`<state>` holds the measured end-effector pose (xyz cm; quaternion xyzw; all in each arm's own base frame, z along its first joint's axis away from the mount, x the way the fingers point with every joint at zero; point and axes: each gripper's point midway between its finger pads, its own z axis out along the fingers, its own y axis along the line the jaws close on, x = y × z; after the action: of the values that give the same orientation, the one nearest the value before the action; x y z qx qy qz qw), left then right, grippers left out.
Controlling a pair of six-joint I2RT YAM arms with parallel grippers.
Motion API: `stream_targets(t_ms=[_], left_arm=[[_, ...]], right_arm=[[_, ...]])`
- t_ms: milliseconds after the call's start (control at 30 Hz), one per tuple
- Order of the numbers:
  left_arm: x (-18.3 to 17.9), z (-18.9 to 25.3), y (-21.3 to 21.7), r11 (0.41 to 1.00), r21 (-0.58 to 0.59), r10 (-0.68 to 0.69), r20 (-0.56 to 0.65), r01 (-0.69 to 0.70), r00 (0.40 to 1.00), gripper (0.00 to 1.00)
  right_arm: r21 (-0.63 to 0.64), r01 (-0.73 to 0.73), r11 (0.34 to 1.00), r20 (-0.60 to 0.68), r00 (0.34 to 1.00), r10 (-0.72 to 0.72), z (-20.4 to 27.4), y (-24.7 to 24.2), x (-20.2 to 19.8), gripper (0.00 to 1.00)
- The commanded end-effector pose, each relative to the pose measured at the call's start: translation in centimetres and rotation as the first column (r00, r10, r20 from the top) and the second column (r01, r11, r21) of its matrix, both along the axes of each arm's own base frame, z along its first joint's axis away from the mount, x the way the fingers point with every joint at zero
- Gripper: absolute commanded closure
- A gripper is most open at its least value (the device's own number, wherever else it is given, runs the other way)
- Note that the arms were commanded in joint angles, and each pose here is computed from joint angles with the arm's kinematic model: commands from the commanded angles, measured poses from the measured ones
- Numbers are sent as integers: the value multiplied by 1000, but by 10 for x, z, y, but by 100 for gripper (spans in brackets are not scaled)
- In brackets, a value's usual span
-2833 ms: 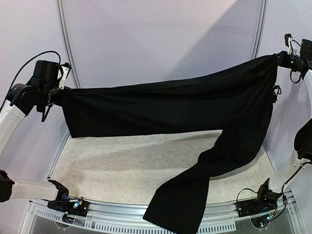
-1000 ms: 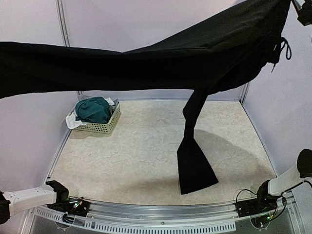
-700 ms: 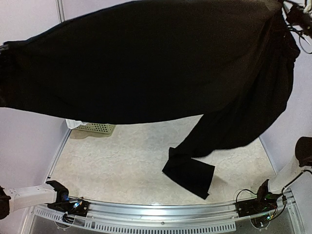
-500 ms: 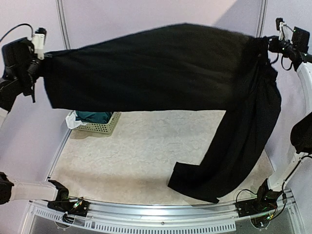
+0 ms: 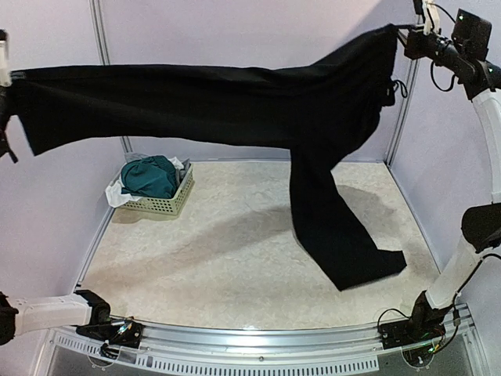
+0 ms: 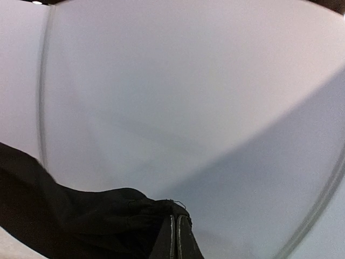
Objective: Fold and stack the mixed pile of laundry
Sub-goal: Flatten out the crumpled trousers at the center of the board.
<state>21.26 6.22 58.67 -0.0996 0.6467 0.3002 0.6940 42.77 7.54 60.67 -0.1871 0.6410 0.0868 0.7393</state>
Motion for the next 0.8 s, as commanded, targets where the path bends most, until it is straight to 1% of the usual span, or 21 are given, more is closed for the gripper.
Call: stream_targets(t_ms=[0,67,133,267,367,433,533,667,767], left_arm=[[-77,42,45,986,-87,156,212,-141,965,100],[-95,51,53,981,-113,183,267,-158,946,100],[-106,60,59,978,-128,199,301,-167,933,100],[-106,69,58,977,-136,200,323,-163,925,100],[-91,66,51,980,-126,185,309,-153,933,100],[-77,62,45,982,-112,181,283,-155,942,100],[-56,56,36,985,-84,167,251,-151,953,100],[-31,41,23,990,-62,138,199,-128,970,100],[-13,23,14,994,-42,109,130,-104,986,100]], right_arm=[[19,-193,981,304,936,178,106,46,-124,100],[53,-207,977,348,921,176,123,43,-139,100],[55,-195,979,382,910,160,133,39,-149,100],[50,-133,990,409,907,101,139,30,-148,100],[53,-83,995,400,915,55,136,24,-136,100],[56,-30,998,379,925,7,129,17,-123,100],[25,66,998,344,936,-70,113,8,-98,100],[-42,121,992,293,951,-103,85,6,-74,100],[-71,137,988,278,954,-112,76,5,-73,100]])
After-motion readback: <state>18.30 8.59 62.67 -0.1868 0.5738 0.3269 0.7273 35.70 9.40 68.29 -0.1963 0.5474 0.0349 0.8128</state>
